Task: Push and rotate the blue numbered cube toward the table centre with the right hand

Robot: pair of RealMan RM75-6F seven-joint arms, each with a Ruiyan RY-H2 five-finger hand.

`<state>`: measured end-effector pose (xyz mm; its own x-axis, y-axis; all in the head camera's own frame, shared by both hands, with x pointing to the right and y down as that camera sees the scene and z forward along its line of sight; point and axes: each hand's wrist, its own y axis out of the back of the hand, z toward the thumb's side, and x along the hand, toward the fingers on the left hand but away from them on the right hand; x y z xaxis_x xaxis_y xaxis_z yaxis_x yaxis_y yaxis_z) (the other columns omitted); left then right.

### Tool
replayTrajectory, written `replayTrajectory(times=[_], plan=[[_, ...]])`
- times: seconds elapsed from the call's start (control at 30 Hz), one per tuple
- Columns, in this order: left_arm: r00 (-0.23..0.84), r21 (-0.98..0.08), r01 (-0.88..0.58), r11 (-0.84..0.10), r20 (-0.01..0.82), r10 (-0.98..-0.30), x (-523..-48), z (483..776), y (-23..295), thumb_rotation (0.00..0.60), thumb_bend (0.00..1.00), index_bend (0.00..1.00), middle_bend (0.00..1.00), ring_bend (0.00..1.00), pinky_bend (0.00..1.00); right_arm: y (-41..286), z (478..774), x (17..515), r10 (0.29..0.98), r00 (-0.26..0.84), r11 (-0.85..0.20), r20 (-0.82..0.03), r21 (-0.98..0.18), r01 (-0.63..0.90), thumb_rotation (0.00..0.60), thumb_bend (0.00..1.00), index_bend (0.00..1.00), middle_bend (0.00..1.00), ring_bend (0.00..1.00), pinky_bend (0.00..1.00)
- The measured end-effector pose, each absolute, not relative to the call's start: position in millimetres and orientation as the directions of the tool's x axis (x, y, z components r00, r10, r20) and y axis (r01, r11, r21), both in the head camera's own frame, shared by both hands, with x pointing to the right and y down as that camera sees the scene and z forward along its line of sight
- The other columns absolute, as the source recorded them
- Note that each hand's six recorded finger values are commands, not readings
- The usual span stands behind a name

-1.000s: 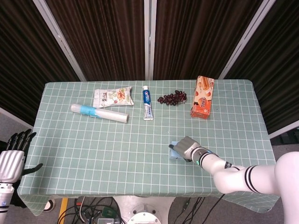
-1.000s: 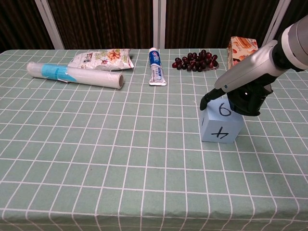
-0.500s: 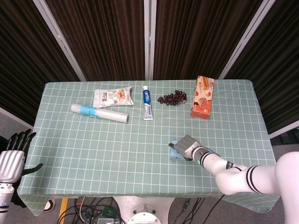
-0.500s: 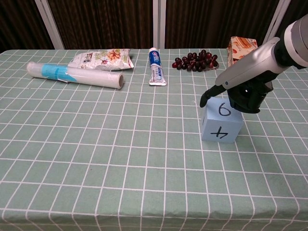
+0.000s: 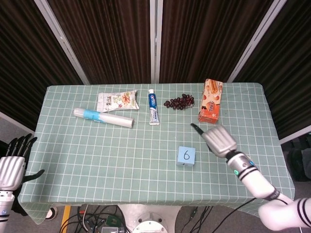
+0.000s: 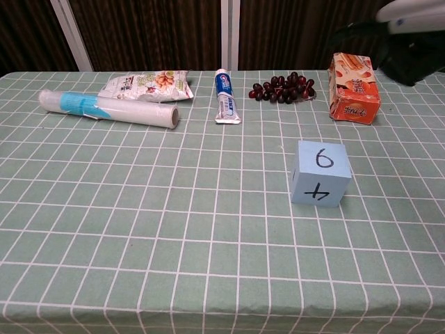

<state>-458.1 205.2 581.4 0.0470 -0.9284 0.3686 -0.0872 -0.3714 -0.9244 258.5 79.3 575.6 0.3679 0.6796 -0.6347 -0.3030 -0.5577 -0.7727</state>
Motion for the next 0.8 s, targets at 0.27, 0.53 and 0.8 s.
replayTrajectory(times=[0.27, 0.53, 0.8], plan=[[0.061, -0.921, -0.08, -0.38, 0.376, -0.925, -450, 582, 208, 0.6, 0.0, 0.07, 0.0, 0.0, 0.0, 141, 550, 401, 0.866, 0.074, -0.479, -0.494, -0.863, -0.157, 0.6, 0.6, 0.03, 0.47, 0.41, 0.53], [0.081, -0.924, -0.094, -0.37, 0.363, -0.928, -442, 584, 213, 0.6, 0.0, 0.07, 0.0, 0.0, 0.0, 190, 549, 470, 0.931, -0.017, -0.365, -0.365, -0.931, -0.022, 0.6, 0.0, 0.0, 0.0, 0.0, 0.0], [0.077, -0.922, -0.101, -0.374, 0.367, -0.927, -444, 584, 216, 0.6, 0.0, 0.07, 0.0, 0.0, 0.0, 230, 557, 482, 0.934, -0.077, -0.346, -0.348, -0.937, 0.038, 0.6, 0.0, 0.0, 0.0, 0.0, 0.0]])
